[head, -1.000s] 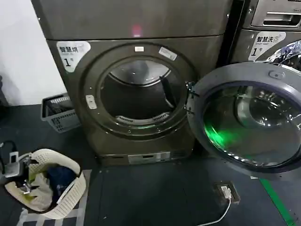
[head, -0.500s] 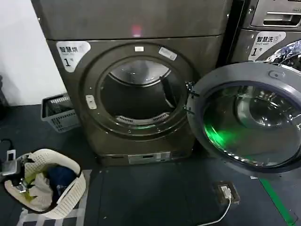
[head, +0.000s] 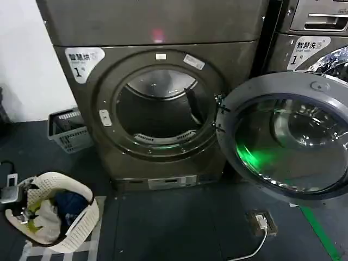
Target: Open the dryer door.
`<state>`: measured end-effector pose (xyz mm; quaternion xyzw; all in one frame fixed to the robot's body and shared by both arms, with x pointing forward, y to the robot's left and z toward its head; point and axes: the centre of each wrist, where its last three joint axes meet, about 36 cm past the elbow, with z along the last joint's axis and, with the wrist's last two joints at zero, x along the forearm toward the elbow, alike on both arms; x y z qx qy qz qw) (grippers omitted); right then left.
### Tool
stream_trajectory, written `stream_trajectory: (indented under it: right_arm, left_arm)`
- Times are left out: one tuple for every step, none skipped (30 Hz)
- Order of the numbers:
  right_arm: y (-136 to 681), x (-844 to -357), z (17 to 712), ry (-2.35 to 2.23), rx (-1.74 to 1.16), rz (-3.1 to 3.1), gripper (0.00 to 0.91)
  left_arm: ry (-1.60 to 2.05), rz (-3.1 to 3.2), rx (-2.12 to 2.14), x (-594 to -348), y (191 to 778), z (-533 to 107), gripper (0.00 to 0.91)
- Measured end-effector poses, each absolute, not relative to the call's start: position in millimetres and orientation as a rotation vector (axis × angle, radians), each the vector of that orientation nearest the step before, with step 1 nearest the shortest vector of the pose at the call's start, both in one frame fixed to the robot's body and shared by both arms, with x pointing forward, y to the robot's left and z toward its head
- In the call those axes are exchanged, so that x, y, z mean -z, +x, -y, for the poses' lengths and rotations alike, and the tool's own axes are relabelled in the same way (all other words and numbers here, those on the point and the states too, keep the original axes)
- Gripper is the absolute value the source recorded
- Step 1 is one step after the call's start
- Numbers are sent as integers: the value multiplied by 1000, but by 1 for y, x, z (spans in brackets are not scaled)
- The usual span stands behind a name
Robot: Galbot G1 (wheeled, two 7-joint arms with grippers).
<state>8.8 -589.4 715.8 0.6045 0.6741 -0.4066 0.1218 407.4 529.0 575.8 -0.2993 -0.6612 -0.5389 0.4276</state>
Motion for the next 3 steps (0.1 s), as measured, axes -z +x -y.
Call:
stream_trajectory:
  right_arm:
    - [9, -715, 590, 1766, 1185, -1969, 907]
    - [9, -715, 590, 1766, 1184, -1971, 907]
    - [9, -715, 590, 1766, 1184, -1971, 907]
  left_arm:
    - [-744, 1648, 1348, -576, 407, -530, 907]
    - [-740, 1645, 1348, -576, 407, -531, 907]
    - [-738, 1644, 1349, -576, 407, -532, 907]
